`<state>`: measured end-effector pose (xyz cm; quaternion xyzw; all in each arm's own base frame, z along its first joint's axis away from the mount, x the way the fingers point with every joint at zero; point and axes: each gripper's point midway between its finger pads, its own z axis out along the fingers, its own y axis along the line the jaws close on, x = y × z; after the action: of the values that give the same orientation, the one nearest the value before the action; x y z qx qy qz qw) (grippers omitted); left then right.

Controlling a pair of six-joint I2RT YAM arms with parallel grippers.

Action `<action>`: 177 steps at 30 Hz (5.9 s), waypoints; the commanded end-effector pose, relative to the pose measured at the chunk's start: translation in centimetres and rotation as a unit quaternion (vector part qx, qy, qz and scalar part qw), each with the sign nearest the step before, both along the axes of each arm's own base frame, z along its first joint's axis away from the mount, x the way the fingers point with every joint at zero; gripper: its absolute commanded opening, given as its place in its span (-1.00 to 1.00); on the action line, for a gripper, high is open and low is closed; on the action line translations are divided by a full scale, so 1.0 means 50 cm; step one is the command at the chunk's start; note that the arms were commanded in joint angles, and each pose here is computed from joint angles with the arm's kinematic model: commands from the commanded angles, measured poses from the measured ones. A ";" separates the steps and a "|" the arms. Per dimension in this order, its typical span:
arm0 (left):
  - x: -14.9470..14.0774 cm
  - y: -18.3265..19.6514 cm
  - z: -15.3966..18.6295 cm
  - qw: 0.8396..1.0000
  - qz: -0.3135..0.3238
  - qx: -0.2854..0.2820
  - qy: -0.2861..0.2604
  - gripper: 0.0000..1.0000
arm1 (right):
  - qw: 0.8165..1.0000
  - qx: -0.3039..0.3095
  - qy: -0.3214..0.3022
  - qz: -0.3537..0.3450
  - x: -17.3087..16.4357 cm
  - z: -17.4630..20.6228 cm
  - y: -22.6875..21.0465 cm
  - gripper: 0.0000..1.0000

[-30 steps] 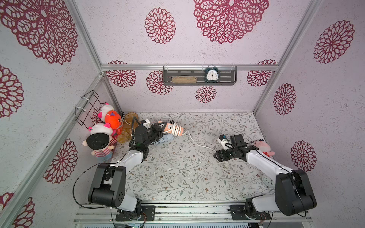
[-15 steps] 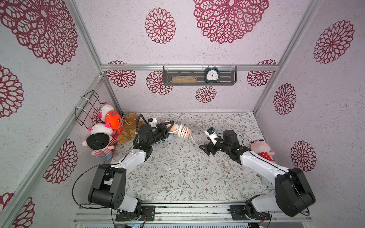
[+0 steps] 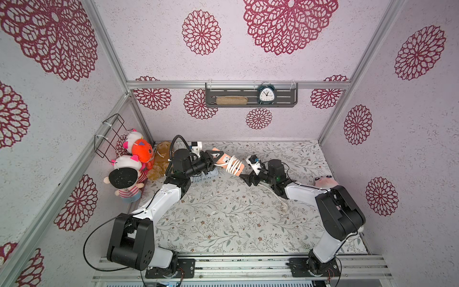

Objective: Unwrap the cord wrapped around the power strip
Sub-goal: Unwrap the power cord from the power strip.

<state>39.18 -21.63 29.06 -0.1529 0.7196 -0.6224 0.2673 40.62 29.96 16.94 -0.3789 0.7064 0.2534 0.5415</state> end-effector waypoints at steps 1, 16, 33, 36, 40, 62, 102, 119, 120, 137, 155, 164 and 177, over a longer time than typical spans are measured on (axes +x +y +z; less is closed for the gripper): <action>-0.032 -0.017 0.076 0.998 -0.034 -0.014 -0.050 -1.00 | 0.997 0.056 -0.061 0.002 0.024 0.100 0.020 0.76; -0.065 -0.032 0.074 0.995 -0.083 -0.029 -0.054 -1.00 | 0.996 0.047 -0.005 0.077 -0.014 0.086 0.053 0.07; -0.092 -0.053 -0.046 0.987 -0.159 0.002 -0.024 -1.00 | 0.993 0.085 0.065 0.042 0.010 0.122 -0.046 -1.00; -0.093 -0.055 -0.046 0.986 -0.164 -0.001 -0.019 -1.00 | 0.994 0.051 0.069 0.064 -0.022 0.110 -0.049 -0.88; -0.085 -0.059 -0.021 0.986 -0.167 -0.018 -0.012 -1.00 | 0.987 0.007 0.066 0.147 -0.106 0.058 -0.029 0.39; -0.117 -0.083 0.015 0.976 -0.218 -0.020 -0.007 -1.00 | 0.981 0.078 -0.020 0.174 -0.114 0.121 0.065 0.60; 0.140 0.024 -0.060 0.990 0.124 -0.056 -0.034 -1.00 | 0.987 0.041 0.142 0.055 -0.182 0.036 -0.057 -1.00; -0.035 0.060 -0.053 0.997 0.010 -0.077 -0.013 -1.00 | 0.973 -0.014 0.187 -0.136 0.105 -0.072 -0.118 -1.00; -0.050 0.060 -0.060 0.997 0.004 -0.070 -0.010 -1.00 | 0.973 -0.008 0.184 -0.137 0.121 -0.060 -0.120 -1.00; 0.035 0.268 -0.140 0.974 0.226 -0.004 0.020 -1.00 | 0.987 0.069 0.104 -0.099 -0.017 0.137 -0.187 -1.00; 0.059 0.421 -0.065 0.930 0.344 -0.126 -0.034 -1.00 | 0.936 -0.009 0.259 -0.236 -0.051 -0.167 -0.290 -1.00; 0.005 0.408 -0.083 0.962 0.261 -0.084 0.006 -1.00 | 0.900 -0.010 0.302 -0.315 0.031 -0.214 -0.346 -1.00; -0.060 0.419 -0.096 0.969 0.220 -0.108 0.023 -1.00 | 0.898 -0.026 0.322 -0.299 0.082 -0.211 -0.362 -1.00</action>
<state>36.68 0.52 21.40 -0.3990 0.5927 -0.6064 0.3490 44.92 12.39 6.05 -0.0580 0.9240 0.1708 0.3371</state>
